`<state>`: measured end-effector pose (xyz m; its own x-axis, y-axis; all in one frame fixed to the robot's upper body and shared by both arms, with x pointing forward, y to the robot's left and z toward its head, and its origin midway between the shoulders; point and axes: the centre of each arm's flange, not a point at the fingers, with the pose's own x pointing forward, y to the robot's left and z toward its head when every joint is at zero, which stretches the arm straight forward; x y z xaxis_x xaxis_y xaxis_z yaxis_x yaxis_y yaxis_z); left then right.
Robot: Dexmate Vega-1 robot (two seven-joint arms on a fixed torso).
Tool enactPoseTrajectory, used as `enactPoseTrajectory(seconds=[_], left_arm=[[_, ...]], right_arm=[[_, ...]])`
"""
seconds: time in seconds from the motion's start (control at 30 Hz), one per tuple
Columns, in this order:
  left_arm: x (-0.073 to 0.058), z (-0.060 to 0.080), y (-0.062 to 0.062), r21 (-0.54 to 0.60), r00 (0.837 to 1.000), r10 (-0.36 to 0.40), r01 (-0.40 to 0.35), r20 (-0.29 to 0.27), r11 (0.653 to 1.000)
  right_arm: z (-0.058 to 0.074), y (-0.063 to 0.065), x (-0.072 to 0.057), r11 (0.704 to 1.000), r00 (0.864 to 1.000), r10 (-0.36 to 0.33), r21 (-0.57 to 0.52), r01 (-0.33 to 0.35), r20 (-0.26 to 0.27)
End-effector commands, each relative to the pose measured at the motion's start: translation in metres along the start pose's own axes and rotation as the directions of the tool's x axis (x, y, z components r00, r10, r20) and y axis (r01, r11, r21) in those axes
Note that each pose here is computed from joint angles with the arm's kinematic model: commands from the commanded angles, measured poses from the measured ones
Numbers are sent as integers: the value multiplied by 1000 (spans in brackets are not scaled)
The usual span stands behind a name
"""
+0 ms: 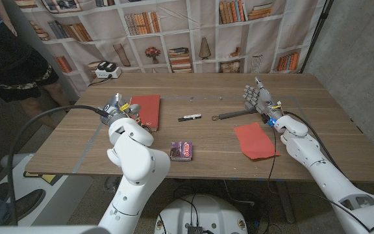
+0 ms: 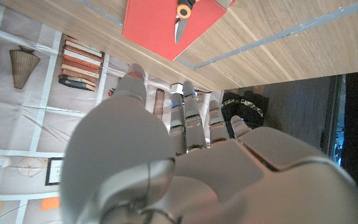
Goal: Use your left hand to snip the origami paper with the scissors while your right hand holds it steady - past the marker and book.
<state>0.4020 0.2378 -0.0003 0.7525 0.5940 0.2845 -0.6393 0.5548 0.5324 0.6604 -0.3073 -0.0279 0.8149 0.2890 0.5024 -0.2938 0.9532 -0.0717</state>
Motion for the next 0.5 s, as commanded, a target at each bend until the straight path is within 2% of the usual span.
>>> enactPoseTrajectory(seconds=[0.03,0.23,0.5], left_arm=[[0,-19,-10,-38,996,-11,8,-91,999],[4,-27,-14,-81,991,-31,21,-127,997],[13,-34,-17,-116,987,-72,56,-141,992]], right_arm=[[-6,1,2,1000,1000,13,6,-13,-28],[-9,2,2,1000,999,16,5,-15,-43],[-11,4,1,1000,998,13,3,-13,-58]])
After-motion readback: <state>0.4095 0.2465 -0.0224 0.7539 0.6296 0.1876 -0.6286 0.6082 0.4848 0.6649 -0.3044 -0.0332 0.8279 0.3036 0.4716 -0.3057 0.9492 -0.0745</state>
